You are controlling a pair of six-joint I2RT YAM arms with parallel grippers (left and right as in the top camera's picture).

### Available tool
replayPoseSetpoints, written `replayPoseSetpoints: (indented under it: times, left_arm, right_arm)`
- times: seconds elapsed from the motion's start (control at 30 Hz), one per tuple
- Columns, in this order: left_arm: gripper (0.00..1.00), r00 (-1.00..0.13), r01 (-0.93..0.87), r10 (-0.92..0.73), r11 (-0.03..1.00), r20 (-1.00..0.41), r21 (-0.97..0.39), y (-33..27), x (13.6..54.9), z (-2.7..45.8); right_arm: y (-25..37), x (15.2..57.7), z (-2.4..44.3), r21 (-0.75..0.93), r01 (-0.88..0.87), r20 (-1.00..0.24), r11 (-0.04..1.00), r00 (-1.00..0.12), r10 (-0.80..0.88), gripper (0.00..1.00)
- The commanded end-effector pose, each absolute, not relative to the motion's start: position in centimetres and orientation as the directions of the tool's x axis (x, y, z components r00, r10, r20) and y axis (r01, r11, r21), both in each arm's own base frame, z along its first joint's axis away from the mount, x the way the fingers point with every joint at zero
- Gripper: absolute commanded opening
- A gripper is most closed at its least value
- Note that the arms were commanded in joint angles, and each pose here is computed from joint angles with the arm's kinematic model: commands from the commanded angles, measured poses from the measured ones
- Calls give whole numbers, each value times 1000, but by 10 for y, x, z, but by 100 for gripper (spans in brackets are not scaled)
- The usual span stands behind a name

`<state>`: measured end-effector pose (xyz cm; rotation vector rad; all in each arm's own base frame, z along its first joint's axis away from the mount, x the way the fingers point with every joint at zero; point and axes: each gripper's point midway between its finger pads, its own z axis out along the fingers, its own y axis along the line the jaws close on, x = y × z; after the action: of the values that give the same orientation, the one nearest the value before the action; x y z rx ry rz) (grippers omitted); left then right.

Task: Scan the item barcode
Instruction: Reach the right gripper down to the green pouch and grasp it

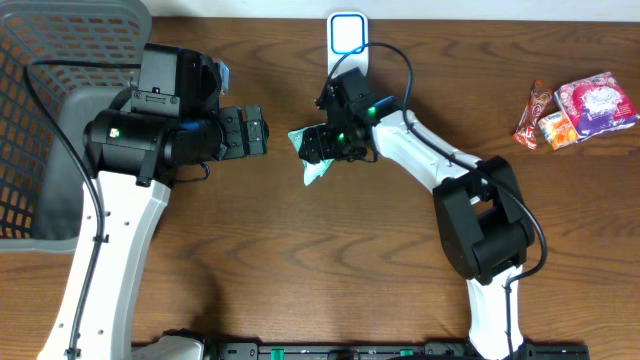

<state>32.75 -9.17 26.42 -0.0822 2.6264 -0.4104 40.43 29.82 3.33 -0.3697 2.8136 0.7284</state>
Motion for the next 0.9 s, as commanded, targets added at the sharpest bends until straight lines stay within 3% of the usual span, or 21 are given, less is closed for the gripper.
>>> replayPoseSetpoints:
  times: [0.0, 0.37, 0.47, 0.87]
  left_arm:
    - [98, -891, 35, -106, 953, -441, -300, -94, 326, 261]
    - [98, -891, 35, -106, 953, -441, -300, -94, 326, 261]
    - [98, -891, 35, -106, 953, -441, -300, -94, 326, 261]
    - [98, -891, 35, -106, 953, -441, -300, -94, 326, 261]
  right_arm:
    - [294, 416, 36, 363, -346, -328, 865, -916, -229, 75]
    - [304, 434, 73, 264, -447, -423, 854, -850, -314, 70]
    - [310, 427, 69, 242, -459, -413, 855, -846, -337, 62]
    - [322, 406, 25, 143, -463, -335, 875, -854, -397, 62]
